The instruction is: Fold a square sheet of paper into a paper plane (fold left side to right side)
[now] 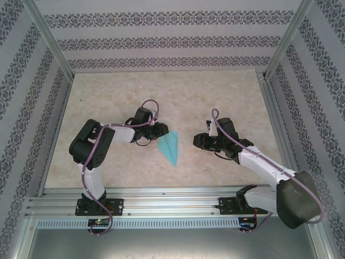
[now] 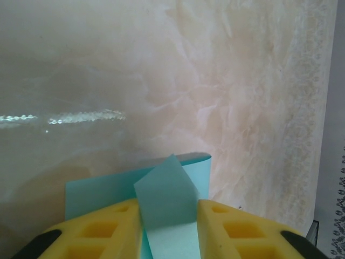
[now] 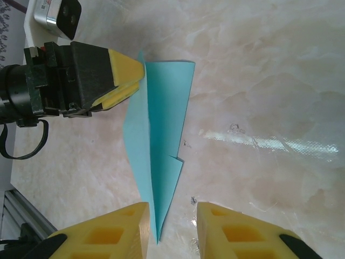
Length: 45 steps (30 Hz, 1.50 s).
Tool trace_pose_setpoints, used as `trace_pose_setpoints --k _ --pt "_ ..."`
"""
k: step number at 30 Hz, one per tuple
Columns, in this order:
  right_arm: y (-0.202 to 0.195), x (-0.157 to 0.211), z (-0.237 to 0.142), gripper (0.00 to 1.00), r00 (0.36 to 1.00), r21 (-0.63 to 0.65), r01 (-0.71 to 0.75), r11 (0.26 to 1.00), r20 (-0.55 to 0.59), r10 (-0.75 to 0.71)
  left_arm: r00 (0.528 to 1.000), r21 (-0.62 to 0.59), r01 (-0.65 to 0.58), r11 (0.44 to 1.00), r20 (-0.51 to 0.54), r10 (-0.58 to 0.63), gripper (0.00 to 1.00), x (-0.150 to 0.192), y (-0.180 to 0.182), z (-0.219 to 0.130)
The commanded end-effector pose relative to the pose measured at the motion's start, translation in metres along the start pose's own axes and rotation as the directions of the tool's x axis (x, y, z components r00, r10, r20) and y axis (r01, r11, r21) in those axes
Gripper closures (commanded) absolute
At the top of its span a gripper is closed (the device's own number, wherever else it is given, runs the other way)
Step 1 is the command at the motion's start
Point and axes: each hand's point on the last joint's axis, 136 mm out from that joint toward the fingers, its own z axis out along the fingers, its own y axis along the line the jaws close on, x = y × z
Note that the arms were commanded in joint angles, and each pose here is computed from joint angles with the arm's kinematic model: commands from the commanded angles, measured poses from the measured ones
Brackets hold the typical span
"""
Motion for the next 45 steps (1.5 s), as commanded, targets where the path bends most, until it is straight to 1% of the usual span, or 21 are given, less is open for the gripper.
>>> trace_pose_setpoints --k 1,7,14,18,22,25,31,35,38,41,45 --pt "0.004 -0.001 0.004 0.71 1.000 -0.044 -0.004 0.999 0.003 0.004 0.999 0.050 -0.048 0.998 0.008 0.047 0.73 -0.005 -0.018 0.003" --pt "0.010 0.000 0.008 0.71 1.000 -0.093 -0.015 0.996 0.003 0.015 0.997 0.061 -0.072 0.996 0.019 0.071 0.80 -0.007 -0.027 -0.005" --pt "0.018 0.000 0.011 0.70 0.999 -0.149 -0.031 0.988 0.006 0.033 0.994 0.096 -0.103 0.990 0.039 0.100 0.91 -0.011 -0.043 -0.015" --pt "0.027 -0.001 0.011 0.67 0.999 -0.198 -0.035 0.979 0.014 0.039 0.992 0.131 -0.118 0.984 0.062 0.111 0.96 -0.015 -0.057 -0.024" --pt "0.040 -0.006 0.008 0.56 0.998 -0.266 -0.038 0.963 0.036 0.050 0.988 0.209 -0.134 0.969 0.102 0.114 0.99 -0.022 -0.087 -0.042" --pt "0.053 -0.010 0.003 0.46 0.997 -0.327 -0.045 0.944 0.049 0.065 0.979 0.263 -0.172 0.949 0.154 0.135 0.99 -0.031 -0.119 -0.067" --pt "0.085 -0.021 -0.014 0.21 0.993 -0.466 -0.022 0.885 0.092 0.073 0.940 0.327 -0.296 0.898 0.269 0.212 0.98 -0.047 -0.186 -0.126" --pt "0.106 -0.024 -0.019 0.08 0.994 -0.521 0.018 0.853 0.102 0.042 0.920 0.382 -0.346 0.857 0.317 0.230 0.98 -0.053 -0.222 -0.155" --pt "0.120 -0.027 -0.022 0.06 0.992 -0.565 0.038 0.824 0.118 0.035 0.912 0.417 -0.363 0.833 0.341 0.227 0.98 -0.055 -0.242 -0.171" --pt "0.133 -0.031 -0.021 0.06 0.992 -0.603 0.051 0.796 0.125 0.031 0.912 0.461 -0.367 0.808 0.347 0.217 0.98 -0.056 -0.257 -0.181" --pt "0.150 -0.040 -0.028 0.11 0.988 -0.669 0.070 0.739 0.149 0.041 0.914 0.474 -0.367 0.801 0.344 0.215 0.98 -0.056 -0.262 -0.185"
